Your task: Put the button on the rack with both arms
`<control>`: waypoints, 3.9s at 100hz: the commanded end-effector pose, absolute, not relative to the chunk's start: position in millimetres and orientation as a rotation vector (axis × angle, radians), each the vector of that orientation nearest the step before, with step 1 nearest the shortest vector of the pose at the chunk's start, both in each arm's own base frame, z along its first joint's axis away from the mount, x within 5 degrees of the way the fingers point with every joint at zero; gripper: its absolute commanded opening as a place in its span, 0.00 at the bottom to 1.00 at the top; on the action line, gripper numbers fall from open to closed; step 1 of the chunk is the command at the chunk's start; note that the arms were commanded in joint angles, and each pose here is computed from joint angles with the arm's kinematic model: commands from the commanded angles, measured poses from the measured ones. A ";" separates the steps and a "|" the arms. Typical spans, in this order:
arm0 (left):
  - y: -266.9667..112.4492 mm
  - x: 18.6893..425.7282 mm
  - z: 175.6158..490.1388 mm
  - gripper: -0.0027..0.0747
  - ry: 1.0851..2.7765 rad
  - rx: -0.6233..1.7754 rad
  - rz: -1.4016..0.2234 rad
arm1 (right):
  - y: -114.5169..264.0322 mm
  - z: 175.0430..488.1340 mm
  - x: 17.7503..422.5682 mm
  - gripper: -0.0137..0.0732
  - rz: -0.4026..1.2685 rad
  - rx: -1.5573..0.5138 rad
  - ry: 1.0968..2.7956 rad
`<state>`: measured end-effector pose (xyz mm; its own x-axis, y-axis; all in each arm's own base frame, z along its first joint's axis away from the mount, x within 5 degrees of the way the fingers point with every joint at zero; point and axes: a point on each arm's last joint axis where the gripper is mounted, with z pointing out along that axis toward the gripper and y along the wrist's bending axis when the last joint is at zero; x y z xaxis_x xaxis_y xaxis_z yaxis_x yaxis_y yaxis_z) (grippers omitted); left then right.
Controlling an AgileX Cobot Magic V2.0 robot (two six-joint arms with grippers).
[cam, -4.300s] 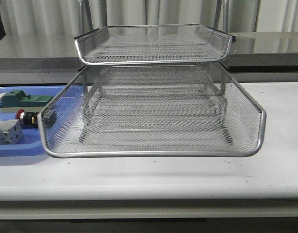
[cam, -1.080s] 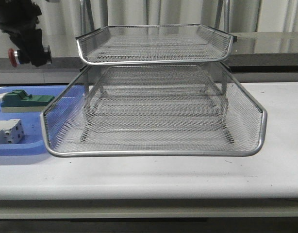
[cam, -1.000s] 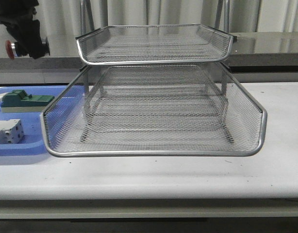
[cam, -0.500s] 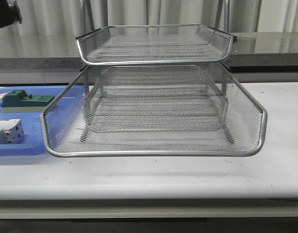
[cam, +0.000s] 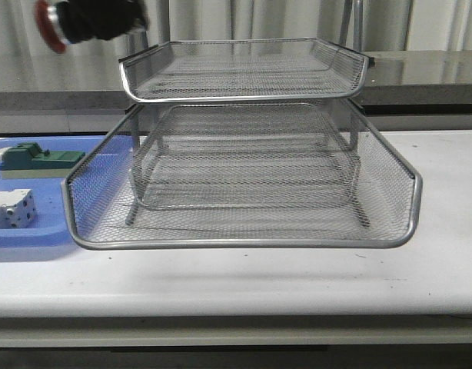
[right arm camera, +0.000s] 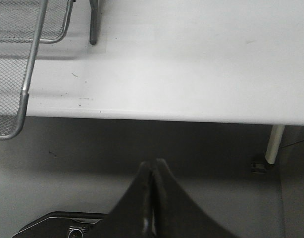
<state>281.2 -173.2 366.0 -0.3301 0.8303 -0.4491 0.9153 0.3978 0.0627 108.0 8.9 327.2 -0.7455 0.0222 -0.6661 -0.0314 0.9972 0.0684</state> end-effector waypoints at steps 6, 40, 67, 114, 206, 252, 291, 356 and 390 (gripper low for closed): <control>-203.2 269.3 368.0 0.01 2.170 1.568 -0.361 | 8.3 340.0 110.6 0.08 0.089 -0.009 2.331; -257.3 287.8 316.6 0.01 2.134 1.645 -0.351 | 8.3 339.9 110.6 0.08 0.089 -0.009 2.332; -273.6 300.5 302.1 0.01 2.079 1.638 -0.285 | 8.3 339.9 110.6 0.08 0.089 -0.009 2.332; -273.9 301.0 302.4 0.49 2.074 1.633 -0.284 | 8.3 339.9 110.6 0.08 0.089 -0.009 2.332; -263.1 288.2 341.0 0.54 2.098 1.713 -0.272 | 8.3 339.9 110.6 0.08 0.089 -0.009 2.332; -171.3 305.3 400.6 0.54 2.246 1.237 -0.184 | 8.3 339.9 110.6 0.08 0.089 -0.009 2.332; -90.0 287.9 428.0 0.54 2.275 0.887 -0.102 | 8.3 339.9 110.6 0.08 0.089 -0.009 2.332; -40.8 161.9 392.9 0.54 1.780 0.436 -0.015 | 8.3 339.9 110.6 0.08 0.089 -0.009 2.332; -19.6 114.8 349.0 0.53 1.609 0.230 -0.043 | 8.3 339.9 110.6 0.08 0.089 -0.009 2.332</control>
<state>120.6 -25.0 342.4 -0.1535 0.1753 -0.9725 0.2284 0.9638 0.1377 108.0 8.7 327.2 -0.7455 0.0213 -0.6662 -0.0311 0.9973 0.0667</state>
